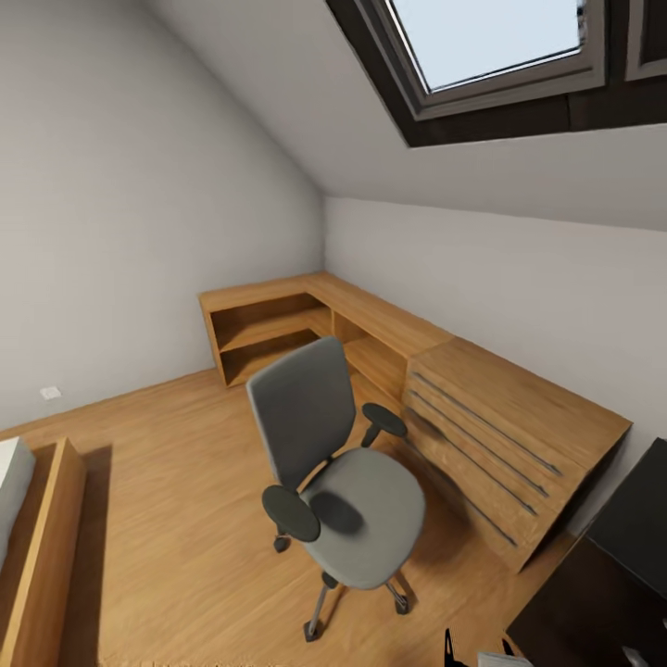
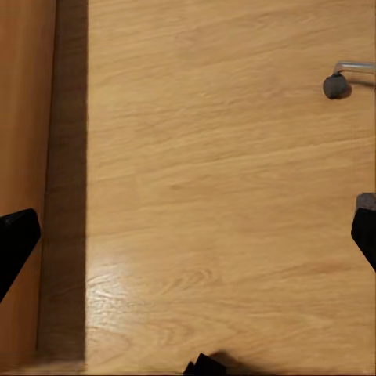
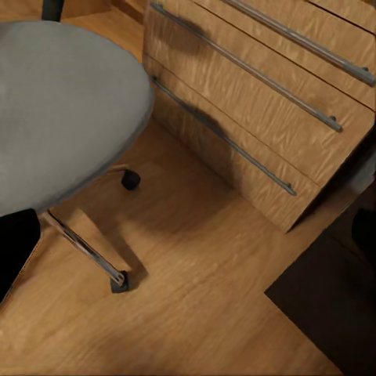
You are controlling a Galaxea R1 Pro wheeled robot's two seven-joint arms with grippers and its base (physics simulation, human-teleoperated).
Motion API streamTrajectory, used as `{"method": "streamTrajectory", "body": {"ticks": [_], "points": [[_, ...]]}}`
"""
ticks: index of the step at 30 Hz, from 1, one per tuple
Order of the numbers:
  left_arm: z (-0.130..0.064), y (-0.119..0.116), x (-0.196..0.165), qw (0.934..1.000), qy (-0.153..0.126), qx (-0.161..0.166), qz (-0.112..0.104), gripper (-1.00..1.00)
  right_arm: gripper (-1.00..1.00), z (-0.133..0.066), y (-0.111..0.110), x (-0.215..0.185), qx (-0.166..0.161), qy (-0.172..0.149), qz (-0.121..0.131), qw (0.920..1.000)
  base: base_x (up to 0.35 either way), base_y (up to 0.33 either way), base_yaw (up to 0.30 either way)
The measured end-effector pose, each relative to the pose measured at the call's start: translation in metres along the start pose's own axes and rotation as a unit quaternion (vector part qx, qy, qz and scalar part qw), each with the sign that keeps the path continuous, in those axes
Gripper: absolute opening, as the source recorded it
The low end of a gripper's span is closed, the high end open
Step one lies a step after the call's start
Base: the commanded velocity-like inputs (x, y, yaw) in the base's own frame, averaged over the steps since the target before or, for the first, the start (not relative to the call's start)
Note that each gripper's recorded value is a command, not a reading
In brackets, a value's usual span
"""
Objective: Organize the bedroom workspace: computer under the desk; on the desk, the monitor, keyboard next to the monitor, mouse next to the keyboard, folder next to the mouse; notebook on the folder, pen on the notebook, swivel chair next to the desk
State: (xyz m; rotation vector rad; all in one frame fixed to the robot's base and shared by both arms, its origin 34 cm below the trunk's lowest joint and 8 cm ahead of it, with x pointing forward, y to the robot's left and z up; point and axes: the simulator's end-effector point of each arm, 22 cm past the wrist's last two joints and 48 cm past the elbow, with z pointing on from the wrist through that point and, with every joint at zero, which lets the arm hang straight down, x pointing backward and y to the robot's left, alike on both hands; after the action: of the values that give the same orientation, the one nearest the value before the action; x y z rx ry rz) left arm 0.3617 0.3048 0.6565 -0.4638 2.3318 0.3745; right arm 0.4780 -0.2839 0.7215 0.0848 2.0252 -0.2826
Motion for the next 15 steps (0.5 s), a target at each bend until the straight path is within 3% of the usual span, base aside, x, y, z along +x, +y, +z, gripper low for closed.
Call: {"method": "streamTrajectory", "body": {"ticks": [10,15], "points": [[-0.001,-0.001,0.027,0.9980,0.058,0.005,0.026,1.00,1.00,0.000,-0.001,0.003,0.001,0.003,-0.001,1.0000,0.000,0.000,0.263],[-0.002,0.000,0.031,0.9973,0.067,0.004,0.029,1.00,1.00,-0.001,-0.003,0.005,0.002,0.005,-0.003,1.0000,0.000,0.000,0.263]]}}
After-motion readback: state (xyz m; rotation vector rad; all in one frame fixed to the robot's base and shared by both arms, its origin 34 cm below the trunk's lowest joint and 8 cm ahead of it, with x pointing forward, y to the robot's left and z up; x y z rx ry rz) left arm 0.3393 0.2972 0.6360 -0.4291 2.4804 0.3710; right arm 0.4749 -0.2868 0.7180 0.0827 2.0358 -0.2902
